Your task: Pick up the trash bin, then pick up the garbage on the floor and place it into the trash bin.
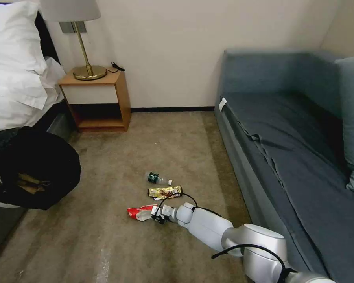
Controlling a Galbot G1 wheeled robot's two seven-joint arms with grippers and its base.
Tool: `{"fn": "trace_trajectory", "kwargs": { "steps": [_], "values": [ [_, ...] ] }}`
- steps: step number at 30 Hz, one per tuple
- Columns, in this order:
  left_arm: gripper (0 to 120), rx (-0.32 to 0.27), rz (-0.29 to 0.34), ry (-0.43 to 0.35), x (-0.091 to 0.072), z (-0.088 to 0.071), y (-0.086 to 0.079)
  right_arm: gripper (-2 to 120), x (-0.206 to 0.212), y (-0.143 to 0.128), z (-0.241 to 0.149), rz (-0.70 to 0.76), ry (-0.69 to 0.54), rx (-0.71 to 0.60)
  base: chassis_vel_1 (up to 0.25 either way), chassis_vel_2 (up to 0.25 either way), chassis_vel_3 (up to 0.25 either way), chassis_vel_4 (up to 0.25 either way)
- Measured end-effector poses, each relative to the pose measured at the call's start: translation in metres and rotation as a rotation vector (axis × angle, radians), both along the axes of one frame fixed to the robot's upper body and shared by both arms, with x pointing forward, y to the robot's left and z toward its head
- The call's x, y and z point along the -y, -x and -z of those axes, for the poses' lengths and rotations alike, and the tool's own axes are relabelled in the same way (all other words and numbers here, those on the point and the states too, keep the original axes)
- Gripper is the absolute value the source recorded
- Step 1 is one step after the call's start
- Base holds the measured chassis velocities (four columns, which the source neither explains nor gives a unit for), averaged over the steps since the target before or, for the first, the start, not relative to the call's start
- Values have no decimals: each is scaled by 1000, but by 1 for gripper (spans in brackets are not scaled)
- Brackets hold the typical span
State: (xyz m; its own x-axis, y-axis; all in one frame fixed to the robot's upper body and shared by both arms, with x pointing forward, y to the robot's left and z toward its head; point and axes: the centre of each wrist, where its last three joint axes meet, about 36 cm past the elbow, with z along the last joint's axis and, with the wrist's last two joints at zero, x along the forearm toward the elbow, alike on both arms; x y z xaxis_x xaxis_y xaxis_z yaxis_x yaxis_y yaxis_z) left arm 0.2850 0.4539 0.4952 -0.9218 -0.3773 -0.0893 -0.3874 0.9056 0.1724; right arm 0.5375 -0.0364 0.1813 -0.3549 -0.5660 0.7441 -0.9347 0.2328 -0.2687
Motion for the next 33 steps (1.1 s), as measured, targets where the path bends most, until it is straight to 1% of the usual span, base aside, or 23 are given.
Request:
{"fn": "trace_trajectory", "kwargs": {
  "steps": [1, 4, 13, 15, 16, 17, 19, 21, 22, 23, 24, 25, 26, 28, 29, 31, 32, 33],
  "values": [
    [5, -1, 0, 1, 0, 0, 0, 3, -1, 0, 0, -1, -2, 0, 0, 0, 0, 0],
    [5, -4, -1, 2, -1, 1, 0, 1, -4, 2, -1, -8, -10, 0, 0, 0, 0, 0],
    [5, -10, -8, 6, -4, 8, 0, 1, -19, 10, -5, -40, -70, 20, 0, 0, 0, 0],
    [5, -11, -2, 11, -3, 17, -3, 1, -43, 15, -22, -73, -144, 60, 0, 0, 0, 0],
    [5, -11, -2, 11, -3, 17, -3, 1, -43, 15, -22, -73, -144, 60, 0, 0, 0, 0],
    [5, -11, 3, 12, -2, 19, -3, 1, -51, 18, -28, -89, -172, 72, 0, 0, 0, 0],
    [5, -16, 12, 19, 2, 28, -7, 1, -48, 15, -43, -141, -230, 133, 0, 0, 0, 0],
    [5, -16, 13, 20, 2, 28, -7, 1, -48, 15, -44, -143, -231, 136, 0, 0, 0, 0],
    [5, -20, 18, 18, 6, 32, -12, 1, -41, 0, -59, -194, -251, 227, 0, 0, 0, 0],
    [5, -20, 18, 18, 6, 32, -12, 1, -41, 0, -59, -194, -251, 227, 0, 0, 0, 0],
    [5, -27, 22, 21, 8, 33, -13, 1, -36, -11, -70, -226, -259, 287, 0, 0, 0, 0],
    [5, -33, 25, 25, 10, 33, -14, 1, -34, -18, -78, -241, -266, 318, 0, 0, 0, 0],
    [5, -33, 25, 25, 10, 33, -14, 1, -34, -18, -78, -241, -266, 318, 0, 0, 0, 0],
    [5, -39, 33, 33, 14, 32, -20, 1, -29, -32, -106, -250, -300, 378, 0, 0, 0, 0],
    [5, -39, 33, 33, 14, 32, -20, 1, -29, -32, -106, -250, -300, 378, 0, 0, 0, 0],
    [5, -38, 36, 34, 14, 31, -24, 1, -26, -47, -131, -245, -324, 430, 0, 0, 0, 0],
    [5, -38, 36, 34, 14, 31, -24, 1, -26, -47, -131, -245, -324, 430, 0, 0, 0, 0],
    [5, -41, 39, 34, 14, 31, -26, 1, -24, -57, -150, -247, -340, 466, 0, 0, 0, 0]
  ]
}}
